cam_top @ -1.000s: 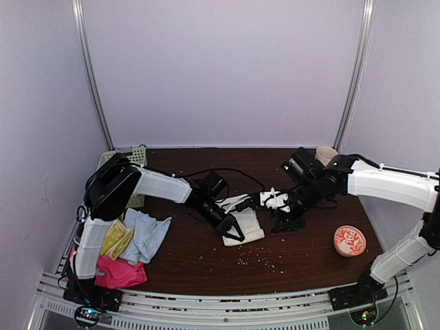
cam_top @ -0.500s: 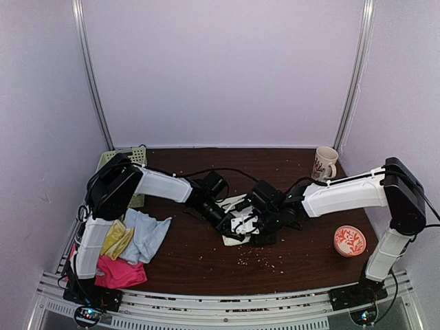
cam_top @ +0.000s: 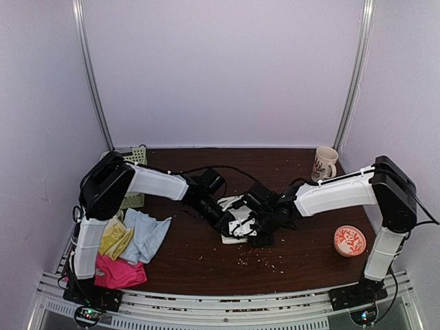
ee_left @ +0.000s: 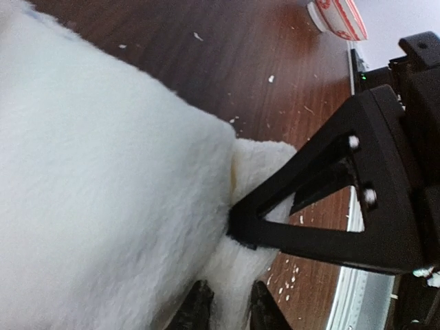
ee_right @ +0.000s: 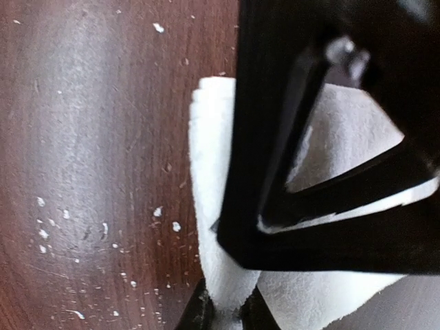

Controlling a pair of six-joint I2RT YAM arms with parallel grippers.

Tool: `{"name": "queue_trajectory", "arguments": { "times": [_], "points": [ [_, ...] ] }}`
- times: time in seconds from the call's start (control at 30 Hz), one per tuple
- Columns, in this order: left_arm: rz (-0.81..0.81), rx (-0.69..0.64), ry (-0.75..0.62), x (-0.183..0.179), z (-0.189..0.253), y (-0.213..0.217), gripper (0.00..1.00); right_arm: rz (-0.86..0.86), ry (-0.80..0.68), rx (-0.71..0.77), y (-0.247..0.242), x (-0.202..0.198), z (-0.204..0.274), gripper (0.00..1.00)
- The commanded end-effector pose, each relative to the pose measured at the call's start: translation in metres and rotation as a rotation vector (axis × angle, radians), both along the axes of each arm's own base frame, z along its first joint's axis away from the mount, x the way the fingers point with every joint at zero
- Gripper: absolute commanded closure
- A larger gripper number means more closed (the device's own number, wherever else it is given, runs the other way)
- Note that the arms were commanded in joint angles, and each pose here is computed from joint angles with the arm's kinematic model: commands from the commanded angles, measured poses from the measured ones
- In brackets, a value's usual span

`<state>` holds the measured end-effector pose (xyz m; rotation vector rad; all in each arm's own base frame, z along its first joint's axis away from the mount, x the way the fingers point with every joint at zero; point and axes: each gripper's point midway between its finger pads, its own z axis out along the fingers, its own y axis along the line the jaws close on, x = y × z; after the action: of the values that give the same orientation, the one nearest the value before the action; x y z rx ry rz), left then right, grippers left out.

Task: Roll the towels
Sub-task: Roll the towel at the center of the board.

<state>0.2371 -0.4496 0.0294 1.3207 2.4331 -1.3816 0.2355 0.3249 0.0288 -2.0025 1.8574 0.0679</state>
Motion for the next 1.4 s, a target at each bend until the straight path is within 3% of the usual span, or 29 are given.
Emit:
{"name": "queue_trajectory", "arguments": {
  "times": [0.0, 0.23, 0.43, 0.53, 0.67, 0.73, 0.93, 1.2, 1.23, 1.27, 1.37],
  "points": [
    [0.205, 0.174, -0.224, 0.046, 0.002, 0.047, 0.76, 0.012, 0.257, -0.030, -0.009, -0.035, -0.008, 0.92],
    [0.345, 0.250, -0.392, 0.060, 0.014, 0.090, 0.69, -0.028, 0.643, -0.035, -0.009, -0.065, 0.000, 0.93],
    [0.486, 0.137, -0.567, 0.064, 0.053, 0.112, 0.72, -0.141, 0.853, -0.010, -0.009, -0.045, -0.006, 0.93],
    [0.508, 0.063, -0.734, 0.055, 0.084, 0.111, 0.71, -0.183, 0.922, -0.018, -0.008, -0.035, -0.011, 0.93],
    [0.353, -0.136, -0.964, 0.011, 0.127, 0.088, 0.69, -0.215, 1.060, -0.041, -0.004, -0.035, -0.010, 0.93],
    [0.209, -0.150, -1.026, -0.016, 0.127, 0.068, 0.65, -0.228, 1.074, -0.035, -0.001, -0.031, -0.010, 0.93],
    [-0.165, 0.181, -1.094, -0.039, 0.062, 0.041, 0.61, -0.269, 1.013, -0.040, -0.001, -0.016, -0.017, 0.93],
    [-0.275, 0.210, -1.165, -0.047, 0.036, 0.013, 0.58, -0.272, 1.011, -0.050, -0.003, -0.016, -0.019, 0.93],
    [-0.274, 0.236, -1.189, -0.043, 0.032, 0.012, 0.56, -0.272, 1.010, -0.051, -0.003, -0.016, -0.019, 0.93],
    [-0.272, 0.256, -1.215, -0.040, 0.029, 0.011, 0.48, -0.271, 1.004, -0.052, -0.003, -0.015, -0.020, 0.93],
    [-0.298, 0.246, -1.240, -0.042, 0.022, 0.005, 0.48, -0.274, 0.987, -0.049, -0.003, -0.012, -0.021, 0.94]
  ]
}}
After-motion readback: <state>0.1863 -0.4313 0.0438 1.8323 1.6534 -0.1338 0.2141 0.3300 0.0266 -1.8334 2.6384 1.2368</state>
